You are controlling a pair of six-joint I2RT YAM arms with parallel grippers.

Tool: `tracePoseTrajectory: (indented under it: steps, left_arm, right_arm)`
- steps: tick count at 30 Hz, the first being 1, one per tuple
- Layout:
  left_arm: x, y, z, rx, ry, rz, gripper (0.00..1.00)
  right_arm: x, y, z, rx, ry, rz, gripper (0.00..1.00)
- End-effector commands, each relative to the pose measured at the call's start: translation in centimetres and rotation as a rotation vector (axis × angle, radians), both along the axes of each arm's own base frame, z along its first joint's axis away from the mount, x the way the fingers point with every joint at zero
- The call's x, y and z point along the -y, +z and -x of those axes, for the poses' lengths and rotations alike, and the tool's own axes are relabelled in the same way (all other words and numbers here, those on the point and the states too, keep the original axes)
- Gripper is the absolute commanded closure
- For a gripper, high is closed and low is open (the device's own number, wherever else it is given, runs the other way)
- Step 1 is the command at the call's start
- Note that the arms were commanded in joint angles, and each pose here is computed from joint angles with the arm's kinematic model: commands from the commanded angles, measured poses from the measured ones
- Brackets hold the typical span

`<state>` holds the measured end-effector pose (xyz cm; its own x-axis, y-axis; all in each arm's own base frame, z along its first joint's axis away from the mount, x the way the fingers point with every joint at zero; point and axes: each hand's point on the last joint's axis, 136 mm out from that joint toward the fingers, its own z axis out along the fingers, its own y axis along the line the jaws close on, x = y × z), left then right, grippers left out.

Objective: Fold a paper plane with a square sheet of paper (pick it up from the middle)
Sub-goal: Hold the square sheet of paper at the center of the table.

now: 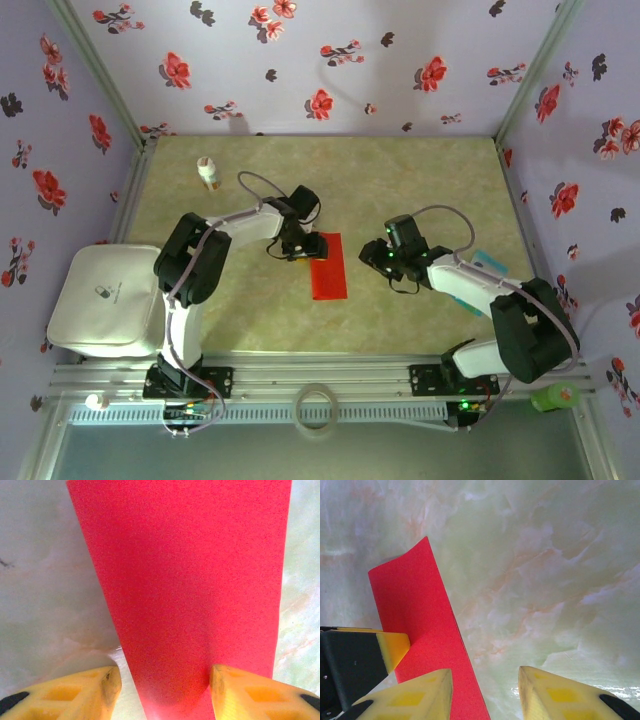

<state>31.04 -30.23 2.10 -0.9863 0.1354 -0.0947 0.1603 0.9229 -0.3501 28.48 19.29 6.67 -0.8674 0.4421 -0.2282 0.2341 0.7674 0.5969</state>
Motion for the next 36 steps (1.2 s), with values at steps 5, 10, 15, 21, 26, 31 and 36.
tracePoseTrajectory:
  steps: [5, 10, 15, 21, 26, 31, 36]
  left_arm:
    - [-2.7, -4.6, 1.8, -0.074, 0.005, -0.159, 0.47]
    - [-2.7, -4.8, 1.7, -0.076, 0.022, -0.160, 0.47]
    - [-2.5, -5.0, 1.6, -0.079, 0.053, -0.154, 0.47]
    - [-2.7, -5.5, 1.8, -0.085, 0.033, -0.169, 0.46]
    - [-2.6, -5.6, 2.1, -0.083, 0.001, -0.175, 0.46]
    - [-2.8, -5.8, 2.1, -0.073, -0.026, -0.200, 0.46]
    - [-2.8, -5.9, 2.0, -0.070, -0.026, -0.208, 0.45]
  right_arm:
    - [0.4, 0.0, 0.1, -0.004, -0.013, -0.001, 0.60]
    - [0.2, -0.1, 0.1, -0.009, -0.007, -0.008, 0.60]
    - [0.1, -0.3, 0.2, -0.019, -0.005, -0.011, 0.60]
    - [0.0, -0.5, 0.3, -0.023, -0.002, -0.011, 0.60]
    - [0.0, -0.6, 0.2, -0.024, -0.002, -0.012, 0.60]
    - [0.0, -0.8, 0.3, -0.030, -0.003, -0.014, 0.61]
    - [0.0, -0.9, 0.3, -0.032, -0.004, -0.014, 0.60]
